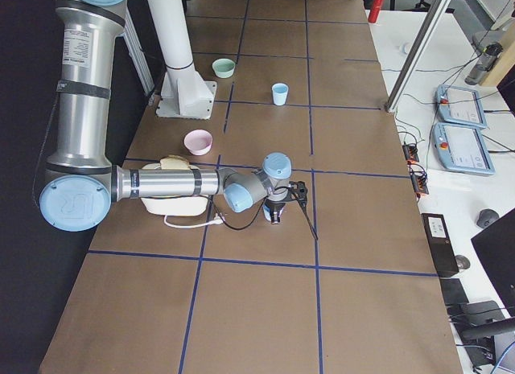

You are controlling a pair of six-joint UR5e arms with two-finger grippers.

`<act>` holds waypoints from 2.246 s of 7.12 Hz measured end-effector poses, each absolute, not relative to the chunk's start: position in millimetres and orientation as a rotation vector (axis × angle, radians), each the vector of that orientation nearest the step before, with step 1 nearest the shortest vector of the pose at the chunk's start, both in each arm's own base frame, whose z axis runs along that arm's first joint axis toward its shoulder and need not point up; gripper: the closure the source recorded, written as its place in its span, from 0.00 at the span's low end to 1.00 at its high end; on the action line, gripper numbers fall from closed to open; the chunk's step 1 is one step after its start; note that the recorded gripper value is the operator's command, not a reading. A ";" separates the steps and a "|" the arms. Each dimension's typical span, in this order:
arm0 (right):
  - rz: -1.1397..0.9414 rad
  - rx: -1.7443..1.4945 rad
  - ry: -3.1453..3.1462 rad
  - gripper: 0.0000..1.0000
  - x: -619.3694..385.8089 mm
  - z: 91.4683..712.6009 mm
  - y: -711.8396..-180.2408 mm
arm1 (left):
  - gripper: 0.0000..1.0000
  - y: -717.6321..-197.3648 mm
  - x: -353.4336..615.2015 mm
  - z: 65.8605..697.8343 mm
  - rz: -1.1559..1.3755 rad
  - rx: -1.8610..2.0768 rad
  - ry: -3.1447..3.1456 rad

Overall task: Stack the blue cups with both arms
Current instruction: 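Lift the cup with the right gripper and carry it over the center cup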

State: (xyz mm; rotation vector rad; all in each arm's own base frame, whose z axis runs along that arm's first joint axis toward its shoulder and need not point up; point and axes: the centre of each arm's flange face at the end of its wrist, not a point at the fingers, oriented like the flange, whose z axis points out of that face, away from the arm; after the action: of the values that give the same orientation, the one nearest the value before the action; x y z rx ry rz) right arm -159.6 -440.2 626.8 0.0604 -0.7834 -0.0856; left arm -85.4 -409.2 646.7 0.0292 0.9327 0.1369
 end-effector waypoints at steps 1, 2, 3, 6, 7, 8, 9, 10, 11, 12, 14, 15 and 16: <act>-0.087 0.065 -0.791 1.00 -159.4 621.0 -439.2 | 0.00 -409.1 -85.5 646.3 0.137 0.030 0.933; -0.080 0.068 -0.807 1.00 -159.8 608.7 -438.7 | 0.00 -409.1 -85.5 646.1 0.136 0.030 0.933; -0.055 0.061 -0.833 1.00 -168.1 585.1 -439.4 | 0.00 -408.9 -85.7 646.2 0.136 0.030 0.931; 0.081 -0.025 -0.876 1.00 -251.9 412.3 -471.7 | 0.00 -408.4 -88.3 651.0 0.144 0.017 0.882; 0.126 -0.052 -0.868 1.00 -291.3 344.0 -478.4 | 0.00 -408.3 -90.7 652.9 0.149 0.010 0.842; 0.165 -0.070 -0.858 1.00 -332.9 286.1 -473.1 | 0.00 -409.2 -91.5 653.2 0.148 0.007 0.821; 0.199 -0.076 -0.851 1.00 -373.4 244.0 -458.1 | 0.00 -411.1 -91.6 652.8 0.143 0.012 0.811; 0.236 -0.069 -0.846 1.00 -410.7 213.8 -443.3 | 0.00 -412.6 -91.7 653.7 0.140 0.022 0.806; 0.273 -0.062 -0.842 1.00 -444.9 190.2 -435.3 | 0.00 -413.5 -91.6 654.5 0.140 0.028 0.805; 0.306 -0.059 -0.839 1.00 -476.0 170.0 -430.0 | 0.00 -413.8 -91.5 654.8 0.139 0.030 0.805; 0.336 -0.057 -0.837 1.00 -513.6 144.5 -425.6 | 0.00 -414.0 -91.5 655.0 0.135 0.029 0.805; 0.339 -0.056 -0.835 1.00 -522.6 138.1 -426.0 | 0.00 -414.0 -91.4 654.9 0.133 0.028 0.806; 0.339 -0.053 -0.839 1.00 -527.8 134.7 -426.7 | 0.00 -414.0 -91.4 654.9 0.133 0.028 0.806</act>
State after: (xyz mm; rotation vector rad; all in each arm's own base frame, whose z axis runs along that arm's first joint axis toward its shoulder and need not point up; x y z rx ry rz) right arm -527.8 -426.7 134.7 -0.0534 -0.8388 0.3390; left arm -91.4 -414.0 654.9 0.0284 0.8060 0.1330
